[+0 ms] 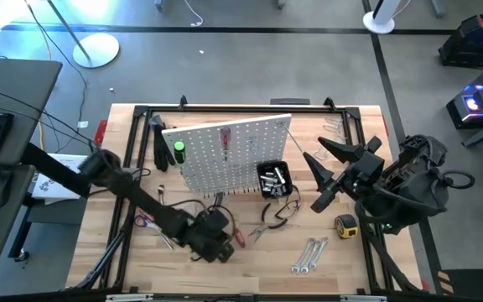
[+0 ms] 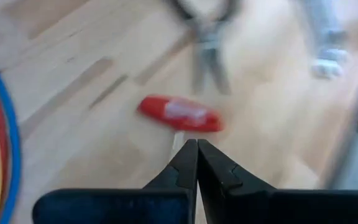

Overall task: Hang tools onto peg board
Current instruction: Hang the red allen wrench on the peg board

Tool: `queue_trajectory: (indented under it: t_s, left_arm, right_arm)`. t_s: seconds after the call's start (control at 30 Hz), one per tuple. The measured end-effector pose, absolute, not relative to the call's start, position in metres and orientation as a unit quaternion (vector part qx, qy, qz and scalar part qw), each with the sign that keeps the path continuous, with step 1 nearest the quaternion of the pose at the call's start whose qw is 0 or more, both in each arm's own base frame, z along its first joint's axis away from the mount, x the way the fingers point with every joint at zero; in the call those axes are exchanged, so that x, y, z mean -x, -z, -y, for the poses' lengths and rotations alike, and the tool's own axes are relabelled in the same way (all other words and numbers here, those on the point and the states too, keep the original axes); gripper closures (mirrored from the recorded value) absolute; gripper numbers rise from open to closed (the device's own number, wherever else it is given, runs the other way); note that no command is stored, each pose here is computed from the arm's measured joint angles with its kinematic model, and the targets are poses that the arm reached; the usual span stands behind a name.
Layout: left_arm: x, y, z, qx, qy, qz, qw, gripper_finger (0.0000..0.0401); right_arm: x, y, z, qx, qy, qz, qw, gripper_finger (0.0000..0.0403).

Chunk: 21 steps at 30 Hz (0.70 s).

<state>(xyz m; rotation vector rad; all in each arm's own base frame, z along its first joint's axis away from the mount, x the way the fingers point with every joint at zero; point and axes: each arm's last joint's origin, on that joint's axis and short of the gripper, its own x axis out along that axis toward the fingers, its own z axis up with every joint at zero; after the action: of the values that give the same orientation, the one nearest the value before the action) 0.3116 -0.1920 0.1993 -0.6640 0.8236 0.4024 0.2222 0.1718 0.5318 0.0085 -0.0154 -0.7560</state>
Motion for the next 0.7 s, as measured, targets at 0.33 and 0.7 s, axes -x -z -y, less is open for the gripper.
queue_trajectory:
  t_s: [0.33, 0.7]
  left_arm:
    - [-0.294, -0.237, 0.197, 0.279, -0.118, -0.373, 0.877, 0.0399]
    - [-0.325, -0.164, 0.210, 0.197, -0.056, -0.456, 0.866, 0.0278]
  right_arm:
    - [-0.218, -0.533, -0.173, -0.023, 0.360, 0.016, 0.932, 0.0192]
    - [-0.218, -0.533, -0.173, -0.031, 0.359, 0.019, 0.932, 0.0192]
